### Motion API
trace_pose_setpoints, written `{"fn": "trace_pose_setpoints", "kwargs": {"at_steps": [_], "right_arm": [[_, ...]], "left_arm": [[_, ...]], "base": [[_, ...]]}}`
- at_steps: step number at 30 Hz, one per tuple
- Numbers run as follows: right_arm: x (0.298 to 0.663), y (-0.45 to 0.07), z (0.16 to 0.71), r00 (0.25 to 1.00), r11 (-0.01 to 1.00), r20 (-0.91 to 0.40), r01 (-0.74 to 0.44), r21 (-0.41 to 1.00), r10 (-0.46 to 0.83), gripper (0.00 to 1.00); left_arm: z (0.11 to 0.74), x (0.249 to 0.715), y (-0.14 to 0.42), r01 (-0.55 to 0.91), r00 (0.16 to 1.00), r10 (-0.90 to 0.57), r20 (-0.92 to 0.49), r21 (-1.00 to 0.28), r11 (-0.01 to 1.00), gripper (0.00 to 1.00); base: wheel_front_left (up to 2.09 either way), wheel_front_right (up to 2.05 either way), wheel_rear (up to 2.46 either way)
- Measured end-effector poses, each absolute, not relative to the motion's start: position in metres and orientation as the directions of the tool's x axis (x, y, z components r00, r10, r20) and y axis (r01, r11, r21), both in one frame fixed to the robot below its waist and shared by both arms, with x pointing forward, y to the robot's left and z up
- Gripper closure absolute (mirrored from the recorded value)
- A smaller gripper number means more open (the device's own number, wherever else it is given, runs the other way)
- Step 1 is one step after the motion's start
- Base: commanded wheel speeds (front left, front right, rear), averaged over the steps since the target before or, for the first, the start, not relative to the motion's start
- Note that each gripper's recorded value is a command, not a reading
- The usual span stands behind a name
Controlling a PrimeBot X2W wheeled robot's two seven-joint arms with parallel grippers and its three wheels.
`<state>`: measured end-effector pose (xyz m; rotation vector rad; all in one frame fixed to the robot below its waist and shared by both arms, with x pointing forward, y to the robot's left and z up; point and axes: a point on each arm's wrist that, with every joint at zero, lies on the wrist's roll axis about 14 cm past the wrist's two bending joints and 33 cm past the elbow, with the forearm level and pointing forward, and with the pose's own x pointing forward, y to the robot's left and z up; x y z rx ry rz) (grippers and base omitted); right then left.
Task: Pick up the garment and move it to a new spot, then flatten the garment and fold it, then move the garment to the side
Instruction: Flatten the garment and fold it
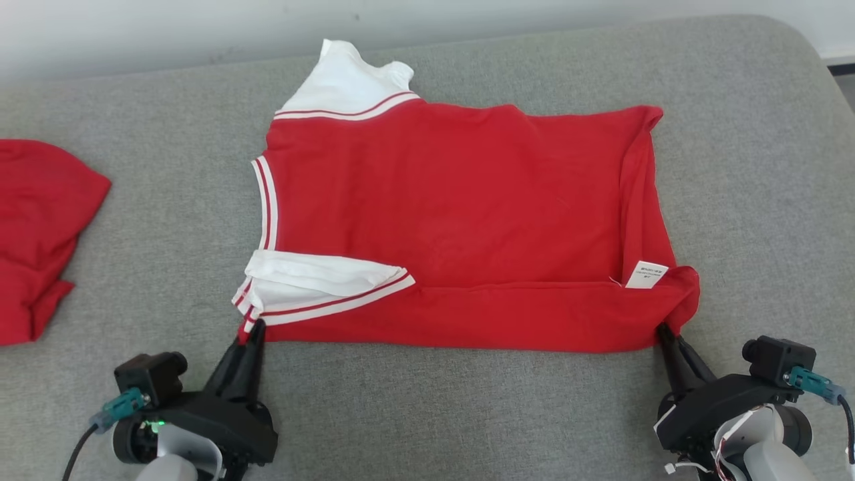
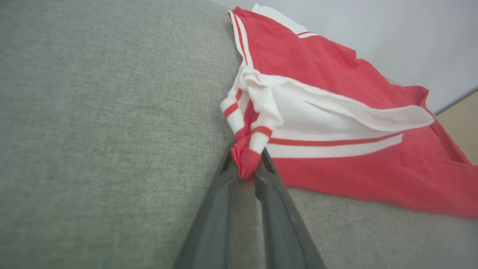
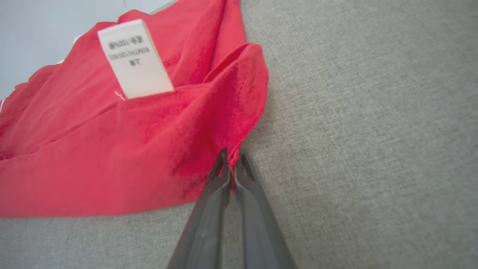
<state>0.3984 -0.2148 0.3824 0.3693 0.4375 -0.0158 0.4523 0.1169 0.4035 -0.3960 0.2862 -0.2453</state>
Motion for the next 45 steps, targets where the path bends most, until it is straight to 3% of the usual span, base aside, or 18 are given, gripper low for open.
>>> {"fn": "trace_pose_setpoints", "kwargs": {"at_steps": [16,26,27,28,29,33,37,45], "right_arm": [[0.366,-0.187,0.406,0.92,0.927,-0.355,-0.024,0.375,0.167,1.0],[0.33,-0.198,0.399,0.892,0.929,-0.421,0.005,0.371,0.163,1.0],[0.33,-0.199,0.401,0.895,0.936,-0.416,-0.004,0.351,0.16,0.45],[0.332,-0.199,0.404,0.9,0.945,-0.406,-0.019,0.325,0.158,0.0],[0.334,-0.2,0.407,0.907,0.949,-0.392,-0.024,0.315,0.153,0.0],[0.341,-0.194,0.426,0.938,0.946,-0.314,-0.037,0.321,0.144,0.0],[0.357,-0.198,0.465,0.981,0.955,-0.155,-0.071,0.287,0.119,0.0],[0.368,-0.199,0.516,0.993,0.974,0.056,-0.116,0.195,0.107,0.0]], "left_arm": [[0.411,0.358,0.147,0.055,0.959,-0.175,-0.224,-0.46,0.886,1.0],[0.411,0.319,0.142,0.004,0.964,-0.136,-0.228,-0.498,0.867,1.0],[0.412,0.32,0.141,0.005,0.965,-0.136,-0.225,-0.5,0.866,0.9],[0.413,0.322,0.141,0.008,0.966,-0.135,-0.219,-0.499,0.867,0.08],[0.416,0.324,0.141,0.012,0.968,-0.134,-0.21,-0.498,0.867,0.0],[0.433,0.337,0.148,0.03,0.981,-0.116,-0.154,-0.472,0.881,0.0],[0.461,0.353,0.164,0.033,0.996,-0.068,-0.064,-0.435,0.9,0.0],[0.51,0.374,0.19,0.034,0.996,-0.004,0.092,-0.327,0.944,0.0]], "base": [[0.0,0.0,0.0],[0.0,0.0,0.0],[0.0,0.0,0.0],[0.0,0.0,0.0],[0.0,0.0,0.0],[0.0,0.0,0.0],[0.0,0.0,0.0],[0.0,0.0,0.0]]}}
